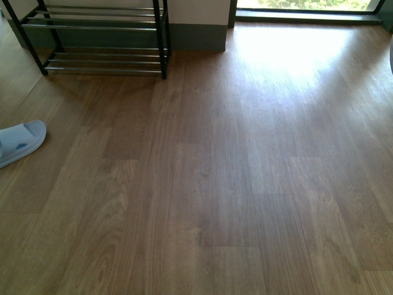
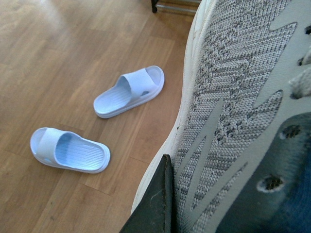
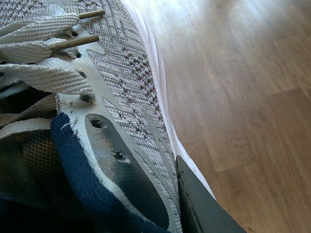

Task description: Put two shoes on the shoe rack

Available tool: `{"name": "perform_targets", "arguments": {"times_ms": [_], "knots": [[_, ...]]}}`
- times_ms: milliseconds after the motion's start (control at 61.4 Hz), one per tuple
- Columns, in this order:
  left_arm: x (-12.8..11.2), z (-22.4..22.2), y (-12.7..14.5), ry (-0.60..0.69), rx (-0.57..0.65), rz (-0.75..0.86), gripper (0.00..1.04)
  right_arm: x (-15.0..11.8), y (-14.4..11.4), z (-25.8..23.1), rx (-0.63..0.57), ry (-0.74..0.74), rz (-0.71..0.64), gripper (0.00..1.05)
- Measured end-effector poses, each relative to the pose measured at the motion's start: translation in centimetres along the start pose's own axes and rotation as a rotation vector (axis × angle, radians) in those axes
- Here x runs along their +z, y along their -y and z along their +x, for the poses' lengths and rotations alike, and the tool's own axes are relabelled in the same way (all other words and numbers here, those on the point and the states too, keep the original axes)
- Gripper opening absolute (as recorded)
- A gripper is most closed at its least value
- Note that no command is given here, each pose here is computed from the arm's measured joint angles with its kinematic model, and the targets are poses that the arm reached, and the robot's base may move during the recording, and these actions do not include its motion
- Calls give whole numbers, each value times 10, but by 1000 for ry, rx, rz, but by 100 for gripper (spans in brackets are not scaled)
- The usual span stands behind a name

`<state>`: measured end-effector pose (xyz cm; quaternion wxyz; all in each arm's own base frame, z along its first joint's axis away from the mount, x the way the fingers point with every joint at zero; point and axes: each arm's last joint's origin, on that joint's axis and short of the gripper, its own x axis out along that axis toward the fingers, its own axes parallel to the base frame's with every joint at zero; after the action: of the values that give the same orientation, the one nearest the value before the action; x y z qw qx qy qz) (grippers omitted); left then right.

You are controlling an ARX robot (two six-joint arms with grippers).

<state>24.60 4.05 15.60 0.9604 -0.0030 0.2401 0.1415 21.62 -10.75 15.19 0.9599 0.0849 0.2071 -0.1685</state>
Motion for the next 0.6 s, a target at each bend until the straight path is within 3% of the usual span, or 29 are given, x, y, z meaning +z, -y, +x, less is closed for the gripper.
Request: {"name": "perform_targets", "arguments": {"times_ms": [293, 602], "knots": [[8, -41, -5, 132, 54, -26, 2, 0, 0, 0, 0, 0, 0, 1], [8, -43, -6, 137, 54, -31, 2, 0, 0, 0, 0, 0, 0, 1]]}}
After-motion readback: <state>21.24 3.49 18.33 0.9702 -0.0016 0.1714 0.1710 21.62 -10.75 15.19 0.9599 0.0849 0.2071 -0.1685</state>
